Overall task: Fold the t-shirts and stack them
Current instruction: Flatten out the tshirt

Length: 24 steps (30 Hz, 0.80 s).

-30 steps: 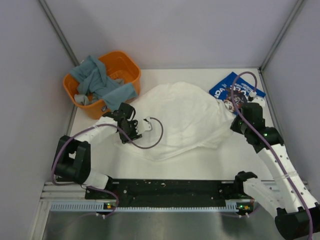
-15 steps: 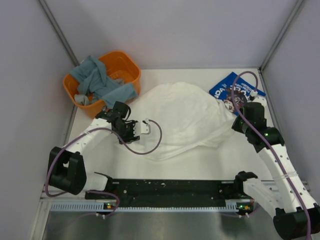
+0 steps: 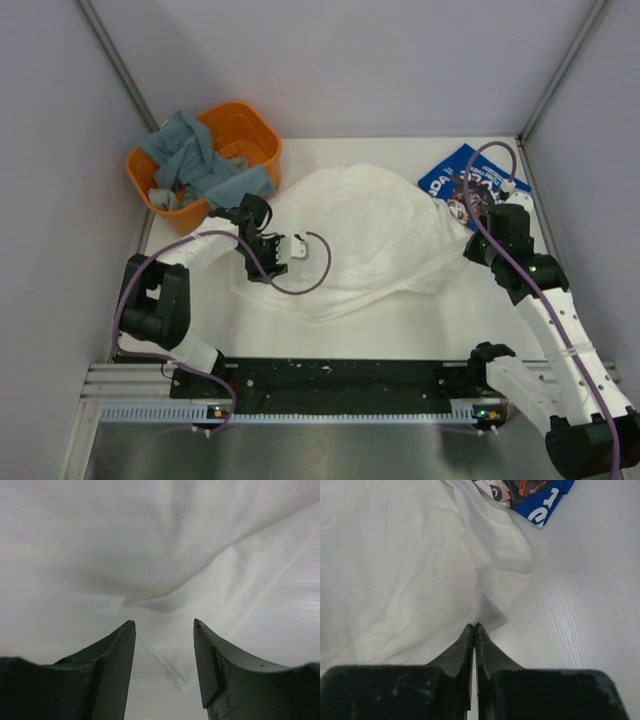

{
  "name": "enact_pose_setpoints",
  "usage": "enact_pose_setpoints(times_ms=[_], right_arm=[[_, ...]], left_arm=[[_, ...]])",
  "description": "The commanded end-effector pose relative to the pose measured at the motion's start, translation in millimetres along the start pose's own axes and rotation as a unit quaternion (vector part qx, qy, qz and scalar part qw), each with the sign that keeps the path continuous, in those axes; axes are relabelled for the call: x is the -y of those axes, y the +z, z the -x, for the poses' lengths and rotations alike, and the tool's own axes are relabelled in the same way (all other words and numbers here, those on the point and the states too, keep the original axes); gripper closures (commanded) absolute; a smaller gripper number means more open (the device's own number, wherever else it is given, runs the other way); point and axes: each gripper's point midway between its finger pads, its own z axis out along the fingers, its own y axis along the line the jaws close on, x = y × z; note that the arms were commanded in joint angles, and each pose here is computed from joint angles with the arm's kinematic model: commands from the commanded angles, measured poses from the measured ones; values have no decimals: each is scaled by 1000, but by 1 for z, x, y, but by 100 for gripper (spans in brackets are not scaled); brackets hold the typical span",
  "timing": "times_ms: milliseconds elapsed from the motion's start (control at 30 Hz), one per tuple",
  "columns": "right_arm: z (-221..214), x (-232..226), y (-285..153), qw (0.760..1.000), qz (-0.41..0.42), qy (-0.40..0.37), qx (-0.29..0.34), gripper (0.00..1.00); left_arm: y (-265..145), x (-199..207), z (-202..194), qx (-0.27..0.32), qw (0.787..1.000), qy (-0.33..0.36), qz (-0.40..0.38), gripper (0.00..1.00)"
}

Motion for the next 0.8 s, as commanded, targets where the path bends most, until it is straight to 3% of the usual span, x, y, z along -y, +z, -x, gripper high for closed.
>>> enact_pose_setpoints(times_ms=[0, 167, 267, 400, 667, 767], right_arm=[[9, 1, 1, 1000, 2, 1, 23, 100], [6, 2, 5, 1000, 1, 3, 19, 100], [5, 2, 6, 1000, 2, 3, 17, 100], [1, 2, 7, 1000, 5, 2, 14, 100], [1, 5, 7, 1000, 3, 0, 18, 100], [5, 7, 5, 1000, -1, -2, 25, 100]], left_arm=[[-2, -9, 30, 57, 998, 5, -26, 44], [5, 26, 28, 85, 987, 118, -65, 42], [3, 24, 36, 111, 979, 165, -50, 41], [5, 14, 44, 117, 978, 163, -56, 41], [19, 11, 18, 55, 982, 153, -94, 41], [20, 13, 10, 36, 983, 149, -103, 51]])
